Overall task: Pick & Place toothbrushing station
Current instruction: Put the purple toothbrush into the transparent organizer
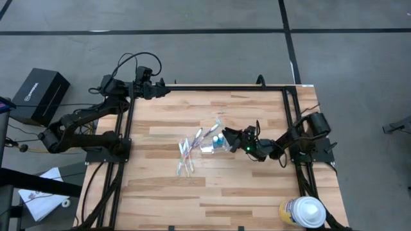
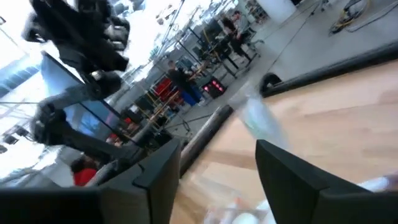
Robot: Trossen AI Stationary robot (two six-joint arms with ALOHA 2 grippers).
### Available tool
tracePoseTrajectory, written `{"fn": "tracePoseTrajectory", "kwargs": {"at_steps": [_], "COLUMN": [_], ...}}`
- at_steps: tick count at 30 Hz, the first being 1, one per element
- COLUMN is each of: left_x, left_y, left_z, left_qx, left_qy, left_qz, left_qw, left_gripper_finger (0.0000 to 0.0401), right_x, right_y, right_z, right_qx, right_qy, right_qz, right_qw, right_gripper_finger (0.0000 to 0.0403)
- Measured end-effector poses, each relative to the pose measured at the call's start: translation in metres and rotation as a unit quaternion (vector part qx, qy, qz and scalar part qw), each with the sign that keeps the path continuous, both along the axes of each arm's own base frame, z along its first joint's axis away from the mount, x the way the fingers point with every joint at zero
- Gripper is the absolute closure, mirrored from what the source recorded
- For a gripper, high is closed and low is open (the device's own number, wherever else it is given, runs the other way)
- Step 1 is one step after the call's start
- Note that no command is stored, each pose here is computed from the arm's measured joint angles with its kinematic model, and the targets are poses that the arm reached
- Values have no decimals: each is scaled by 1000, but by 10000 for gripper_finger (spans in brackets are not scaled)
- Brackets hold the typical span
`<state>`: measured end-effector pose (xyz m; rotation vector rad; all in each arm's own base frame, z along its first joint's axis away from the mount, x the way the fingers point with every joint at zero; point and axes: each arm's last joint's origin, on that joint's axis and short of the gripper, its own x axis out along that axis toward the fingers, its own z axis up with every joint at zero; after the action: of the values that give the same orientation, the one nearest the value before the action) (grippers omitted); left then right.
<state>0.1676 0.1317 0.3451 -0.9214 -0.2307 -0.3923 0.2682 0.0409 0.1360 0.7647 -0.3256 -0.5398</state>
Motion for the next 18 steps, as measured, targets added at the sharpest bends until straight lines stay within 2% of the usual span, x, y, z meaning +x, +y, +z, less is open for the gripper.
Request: {"fn": "tracePoseTrajectory", "kwargs": {"at_steps": [3, 7, 11, 14, 18], "left_x": [0, 0, 1, 2, 4], "left_y": [0, 0, 1, 3, 6], "left_z": [0, 0, -1, -3, -9], "left_qx": [1, 25, 73, 97, 116], "left_qy": [0, -6, -15, -21, 0], "left_qz": [1, 11, 36, 66, 86], "left_qw": [1000, 1000, 997, 993, 990], "left_gripper_finger": [290, 291, 291, 290, 284], "right_x": [0, -8, -17, -20, -20], "right_y": [3, 6, 2, -2, -11], "right_z": [25, 76, 132, 168, 216], "right_qx": [-6, -54, -117, -155, -180], "right_qy": [-43, -97, -151, -140, -50], "right_qz": [7, 7, 14, 23, 58], "right_qw": [999, 994, 982, 978, 981], "right_gripper_finger": [196, 200, 214, 226, 243]}}
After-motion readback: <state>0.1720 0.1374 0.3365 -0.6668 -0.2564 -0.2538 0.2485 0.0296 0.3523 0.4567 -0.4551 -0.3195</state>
